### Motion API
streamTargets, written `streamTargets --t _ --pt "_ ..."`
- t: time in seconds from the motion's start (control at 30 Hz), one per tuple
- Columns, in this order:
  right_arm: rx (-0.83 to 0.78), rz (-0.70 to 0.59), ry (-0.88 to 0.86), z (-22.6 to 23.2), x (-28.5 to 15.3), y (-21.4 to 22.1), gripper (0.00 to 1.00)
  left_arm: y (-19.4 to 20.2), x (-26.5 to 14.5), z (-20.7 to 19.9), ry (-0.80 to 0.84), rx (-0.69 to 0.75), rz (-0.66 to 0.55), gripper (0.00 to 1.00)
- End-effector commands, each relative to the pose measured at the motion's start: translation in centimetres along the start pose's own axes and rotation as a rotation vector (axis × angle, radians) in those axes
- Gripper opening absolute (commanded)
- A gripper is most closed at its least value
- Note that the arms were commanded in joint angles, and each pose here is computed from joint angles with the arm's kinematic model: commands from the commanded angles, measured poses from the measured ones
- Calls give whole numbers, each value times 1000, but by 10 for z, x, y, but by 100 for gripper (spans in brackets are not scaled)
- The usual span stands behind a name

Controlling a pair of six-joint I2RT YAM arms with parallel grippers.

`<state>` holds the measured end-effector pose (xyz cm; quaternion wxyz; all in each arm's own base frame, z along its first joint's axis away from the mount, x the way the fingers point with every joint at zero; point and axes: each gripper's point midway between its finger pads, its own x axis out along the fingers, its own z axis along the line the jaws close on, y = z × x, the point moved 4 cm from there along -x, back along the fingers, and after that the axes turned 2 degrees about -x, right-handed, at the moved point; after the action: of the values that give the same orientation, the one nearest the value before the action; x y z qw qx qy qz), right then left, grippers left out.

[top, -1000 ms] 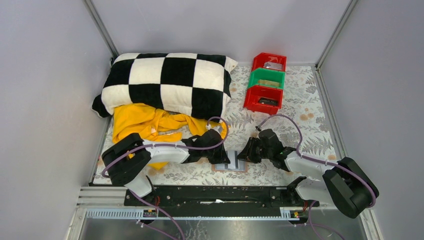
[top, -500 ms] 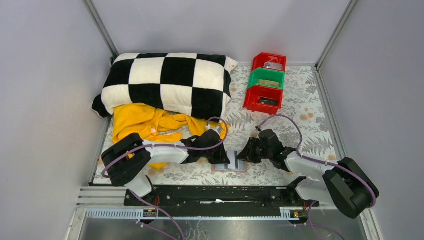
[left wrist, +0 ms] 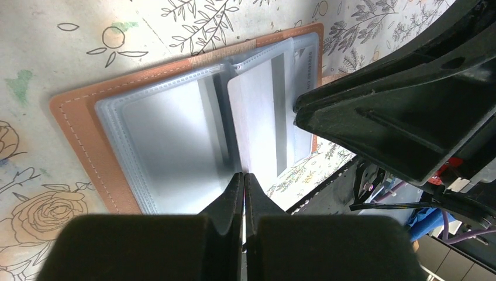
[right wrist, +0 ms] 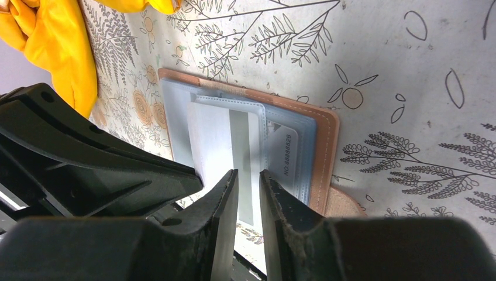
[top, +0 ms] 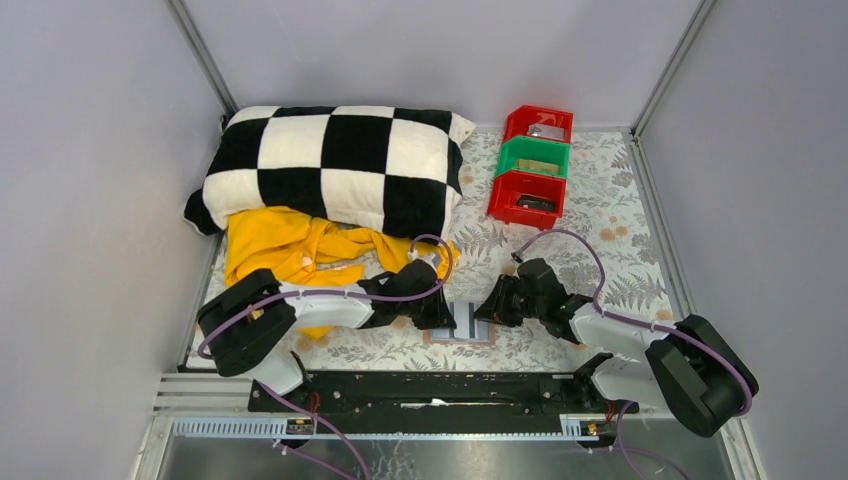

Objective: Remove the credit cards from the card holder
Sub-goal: Remove the credit card from the card holder.

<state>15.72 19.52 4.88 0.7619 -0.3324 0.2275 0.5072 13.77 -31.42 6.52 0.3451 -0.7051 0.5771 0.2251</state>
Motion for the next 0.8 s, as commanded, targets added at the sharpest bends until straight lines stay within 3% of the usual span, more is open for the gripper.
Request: streamTargets --t 0.0,0.43,0.77 --pt "14 69 218 -49 -3 25 28 -7 -9 -4 21 9 -43 0" --pt "-21 67 216 -37 -9 16 28 -14 -22 9 -6 11 -78 0" --pt "-85 19 112 14 -24 -14 30 -15 -19 7 0 20 -69 0"
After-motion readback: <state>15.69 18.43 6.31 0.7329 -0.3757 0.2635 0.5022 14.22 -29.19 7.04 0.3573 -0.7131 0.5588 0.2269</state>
